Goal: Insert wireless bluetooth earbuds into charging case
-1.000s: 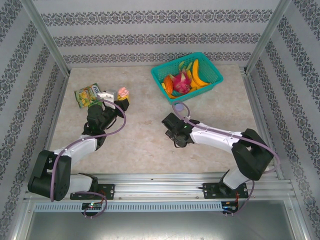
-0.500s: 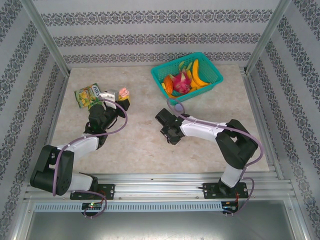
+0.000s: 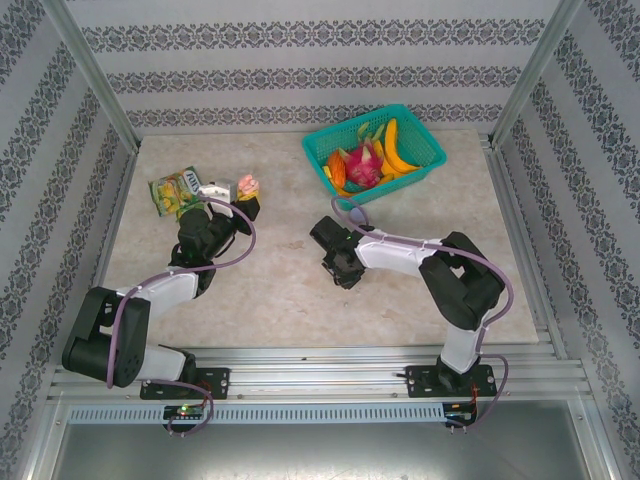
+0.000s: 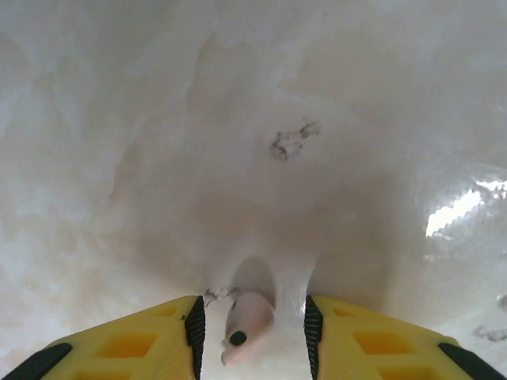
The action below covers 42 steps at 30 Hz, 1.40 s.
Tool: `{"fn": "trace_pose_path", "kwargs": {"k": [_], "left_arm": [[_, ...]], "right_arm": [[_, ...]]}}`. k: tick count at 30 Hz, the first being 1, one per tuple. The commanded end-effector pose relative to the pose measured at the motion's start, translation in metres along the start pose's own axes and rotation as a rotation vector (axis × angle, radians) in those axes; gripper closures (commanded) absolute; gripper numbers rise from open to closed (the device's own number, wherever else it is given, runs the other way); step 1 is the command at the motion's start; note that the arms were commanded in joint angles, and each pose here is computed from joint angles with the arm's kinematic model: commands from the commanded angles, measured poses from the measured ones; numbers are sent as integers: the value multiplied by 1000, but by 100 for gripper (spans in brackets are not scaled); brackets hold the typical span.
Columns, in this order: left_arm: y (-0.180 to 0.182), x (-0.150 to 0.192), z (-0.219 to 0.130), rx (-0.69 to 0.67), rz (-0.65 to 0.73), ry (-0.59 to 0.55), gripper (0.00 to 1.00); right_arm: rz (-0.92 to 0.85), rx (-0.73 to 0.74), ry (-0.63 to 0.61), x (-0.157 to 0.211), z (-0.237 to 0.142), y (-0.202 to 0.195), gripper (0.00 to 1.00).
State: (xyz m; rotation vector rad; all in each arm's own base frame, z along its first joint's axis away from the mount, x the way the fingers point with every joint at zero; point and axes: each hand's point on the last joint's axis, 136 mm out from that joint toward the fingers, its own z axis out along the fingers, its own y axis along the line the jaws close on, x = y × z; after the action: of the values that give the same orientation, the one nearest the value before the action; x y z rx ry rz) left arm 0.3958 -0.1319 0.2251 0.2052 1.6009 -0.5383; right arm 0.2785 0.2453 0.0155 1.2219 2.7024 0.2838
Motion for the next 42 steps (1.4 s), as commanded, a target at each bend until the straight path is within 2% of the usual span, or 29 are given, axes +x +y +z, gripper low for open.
{"fn": "trace_pose_path", "kwargs": {"k": [1,13,25,42], "left_arm": [[-5,-14,2,10,16,-58,100],[-5,-12,3,8,18,-55,100],[-6,-14,3,16,13,-55,100],[-22,-8,-6,93,5,-18,100]], "right_arm": [[2,26,2,-3,4,1,61],[-16,37,14,-3,9,3,67],[-77,4,-6,-7,-1,9,75],[-316,-72,-193,-40,-32,14,78]]}}
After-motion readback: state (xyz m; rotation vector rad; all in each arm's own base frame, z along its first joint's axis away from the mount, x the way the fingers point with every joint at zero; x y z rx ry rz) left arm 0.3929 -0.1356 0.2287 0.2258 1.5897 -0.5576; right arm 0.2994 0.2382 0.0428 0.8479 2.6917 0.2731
